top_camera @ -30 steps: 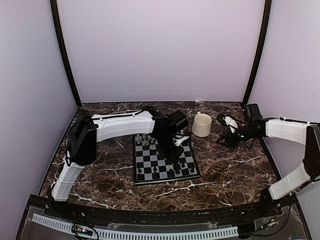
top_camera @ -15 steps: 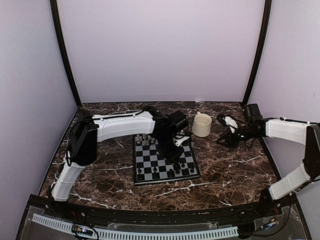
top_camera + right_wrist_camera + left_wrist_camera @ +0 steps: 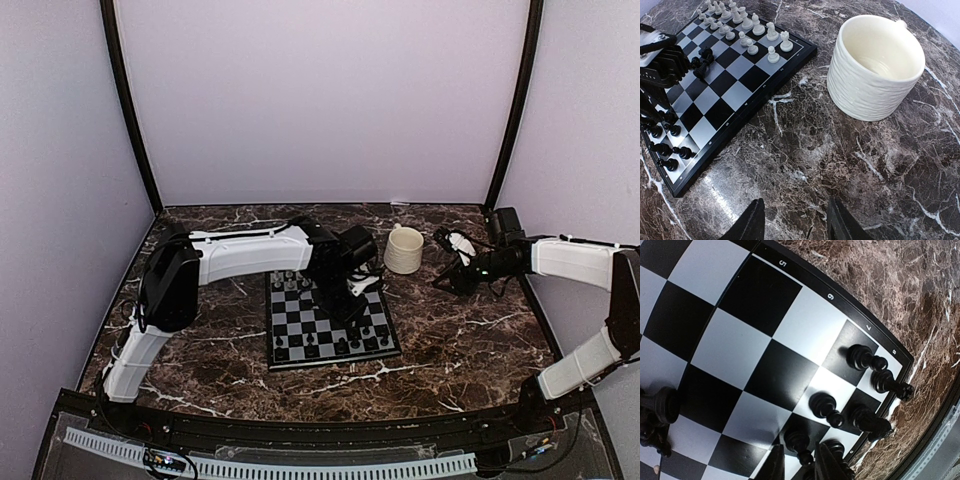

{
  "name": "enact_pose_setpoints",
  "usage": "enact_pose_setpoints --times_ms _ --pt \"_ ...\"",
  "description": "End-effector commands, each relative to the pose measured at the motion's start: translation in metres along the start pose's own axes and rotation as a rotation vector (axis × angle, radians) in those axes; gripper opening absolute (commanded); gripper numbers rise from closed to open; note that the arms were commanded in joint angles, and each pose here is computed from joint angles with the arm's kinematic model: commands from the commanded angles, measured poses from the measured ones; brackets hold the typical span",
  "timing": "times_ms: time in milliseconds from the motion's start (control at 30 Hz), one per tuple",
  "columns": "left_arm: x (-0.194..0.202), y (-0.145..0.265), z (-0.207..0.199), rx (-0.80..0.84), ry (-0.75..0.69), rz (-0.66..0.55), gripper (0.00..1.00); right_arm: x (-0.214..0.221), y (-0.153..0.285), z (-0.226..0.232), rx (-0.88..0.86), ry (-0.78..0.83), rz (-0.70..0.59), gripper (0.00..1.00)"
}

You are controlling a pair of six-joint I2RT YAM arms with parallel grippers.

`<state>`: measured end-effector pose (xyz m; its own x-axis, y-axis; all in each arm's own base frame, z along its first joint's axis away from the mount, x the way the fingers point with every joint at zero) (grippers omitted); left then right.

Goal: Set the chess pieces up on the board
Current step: Place the pawn at f7.

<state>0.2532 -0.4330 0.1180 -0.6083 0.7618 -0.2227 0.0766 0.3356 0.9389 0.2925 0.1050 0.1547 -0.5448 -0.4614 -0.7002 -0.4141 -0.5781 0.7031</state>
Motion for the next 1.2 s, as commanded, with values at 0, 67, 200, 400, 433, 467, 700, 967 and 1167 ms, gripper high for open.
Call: enact_pose_setpoints --times_ms 0,67,200,400,433,467,700,967,1167 --pt "-0.0010 0.0067 -0.0043 0.002 -0.015 0.003 0.24 0.0017 0.0006 -0.0007 0.006 0.007 -0.004 0.43" --pt "-0.0019 0.0071 -0.0049 0.008 -0.017 -0.001 0.25 0.0016 0.0007 -0.0005 0.006 0.007 -0.004 0.43" --pt "-0.0039 0.0088 -0.0065 0.017 -0.020 -0.009 0.26 0.0018 0.0011 -0.0004 0.007 0.007 -0.005 0.44" --pt "-0.0071 0.0097 -0.0081 0.028 -0.033 -0.027 0.28 0.0020 0.0007 -0.0004 0.006 0.006 -0.004 0.44" --pt "-0.0072 0.0093 -0.0083 0.032 -0.032 -0.028 0.28 0.0020 0.0007 -0.0005 0.007 0.007 -0.004 0.44" --pt "-0.0080 0.0091 -0.0091 0.040 -0.034 -0.033 0.28 0.0019 0.0008 -0.0005 0.007 0.007 -0.004 0.44" --pt "-0.0087 0.0086 -0.0127 0.077 -0.036 -0.036 0.28 0.0026 0.0003 -0.0006 0.007 0.006 -0.002 0.44" --pt "-0.0070 0.0090 -0.0115 0.065 -0.034 -0.028 0.28 0.0022 0.0002 -0.0008 0.007 0.007 -0.003 0.44" --pt "-0.0087 0.0133 -0.0097 0.036 -0.032 -0.040 0.28 0.0020 0.0005 -0.0008 0.008 0.007 -0.004 0.44"
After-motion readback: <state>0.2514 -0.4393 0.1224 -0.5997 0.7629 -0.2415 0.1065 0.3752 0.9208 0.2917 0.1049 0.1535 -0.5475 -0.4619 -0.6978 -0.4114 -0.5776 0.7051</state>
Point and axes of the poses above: each gripper's point midway between its finger pads, its own y axis back along the fingers, its own z axis along the line the jaws close on, x = y × z, the point moved 7 cm from there along y, back along the fingers, and after that the axes turned 5 degrees about -y, right-handed, at the moved point
